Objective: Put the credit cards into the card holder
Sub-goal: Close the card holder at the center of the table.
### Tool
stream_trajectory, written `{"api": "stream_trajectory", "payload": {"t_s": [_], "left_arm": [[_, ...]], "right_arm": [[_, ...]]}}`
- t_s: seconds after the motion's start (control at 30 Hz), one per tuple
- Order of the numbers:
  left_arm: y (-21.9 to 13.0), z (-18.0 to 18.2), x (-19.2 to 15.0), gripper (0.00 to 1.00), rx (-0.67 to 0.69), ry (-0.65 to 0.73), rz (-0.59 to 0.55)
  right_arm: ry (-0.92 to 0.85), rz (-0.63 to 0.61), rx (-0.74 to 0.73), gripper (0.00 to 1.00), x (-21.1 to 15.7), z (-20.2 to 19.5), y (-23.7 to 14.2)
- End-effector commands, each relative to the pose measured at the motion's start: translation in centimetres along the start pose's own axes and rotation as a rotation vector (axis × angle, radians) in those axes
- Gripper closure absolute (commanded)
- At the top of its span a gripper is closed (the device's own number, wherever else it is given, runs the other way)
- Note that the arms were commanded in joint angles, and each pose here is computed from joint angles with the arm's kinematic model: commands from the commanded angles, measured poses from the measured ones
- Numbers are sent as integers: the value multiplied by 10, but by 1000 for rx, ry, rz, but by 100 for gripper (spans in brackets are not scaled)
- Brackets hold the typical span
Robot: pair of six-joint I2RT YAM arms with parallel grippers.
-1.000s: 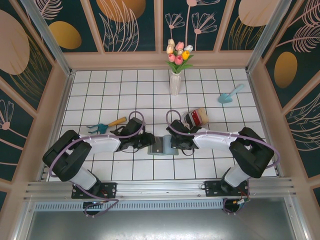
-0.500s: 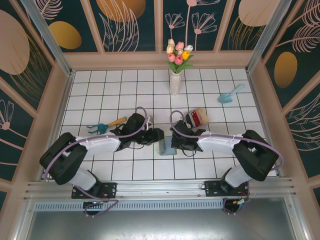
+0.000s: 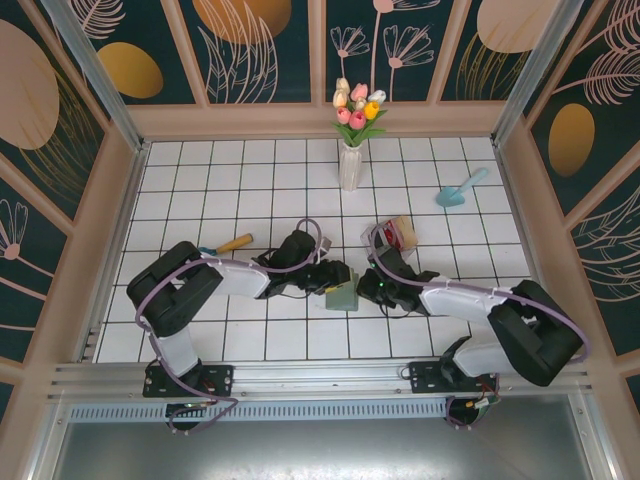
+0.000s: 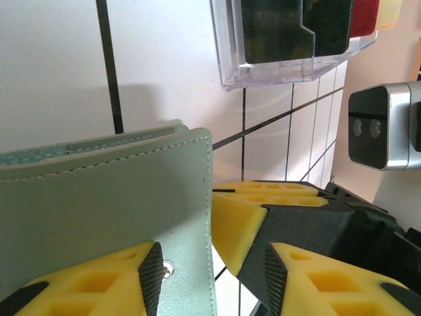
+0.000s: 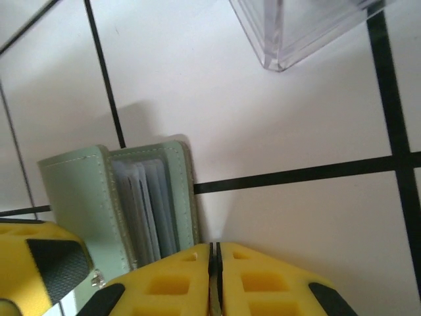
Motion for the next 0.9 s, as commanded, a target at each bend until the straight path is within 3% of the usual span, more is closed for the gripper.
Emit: {"api": "stream_trajectory", "payload": {"t_s": [0.0, 0.17, 0.33, 0.43, 0.67, 0.87], "left_arm": [[10, 23, 2, 50, 73, -33, -3], [-3, 2, 8, 43, 58, 27, -56], [-42, -4, 25, 36, 176, 99, -234], [-56, -1, 27, 38, 213, 120, -283], [-44, 20, 26, 43, 328, 178, -221], [-35, 29, 32, 43, 403, 218, -200]], "right_arm": [[16, -20, 95, 87, 7, 12, -8], [11, -11, 96, 87, 8, 12, -9], [14, -16, 90, 87, 9, 9, -10], [15, -16, 80, 87, 9, 8, -10], [21, -31, 81, 87, 10, 7, -13], [15, -25, 81, 87, 11, 8, -12]]}}
Point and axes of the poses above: each hand's point on the last joint's axis, 136 mm out from that joint toward the fingers, its own y axis out along the fingers, its own z axis along the line the jaws close on, x = y × z, the point moved 1 cm from there along -y, back along the fingers, and after that the axes turned 10 degrees about -y, right-handed, at the moved point
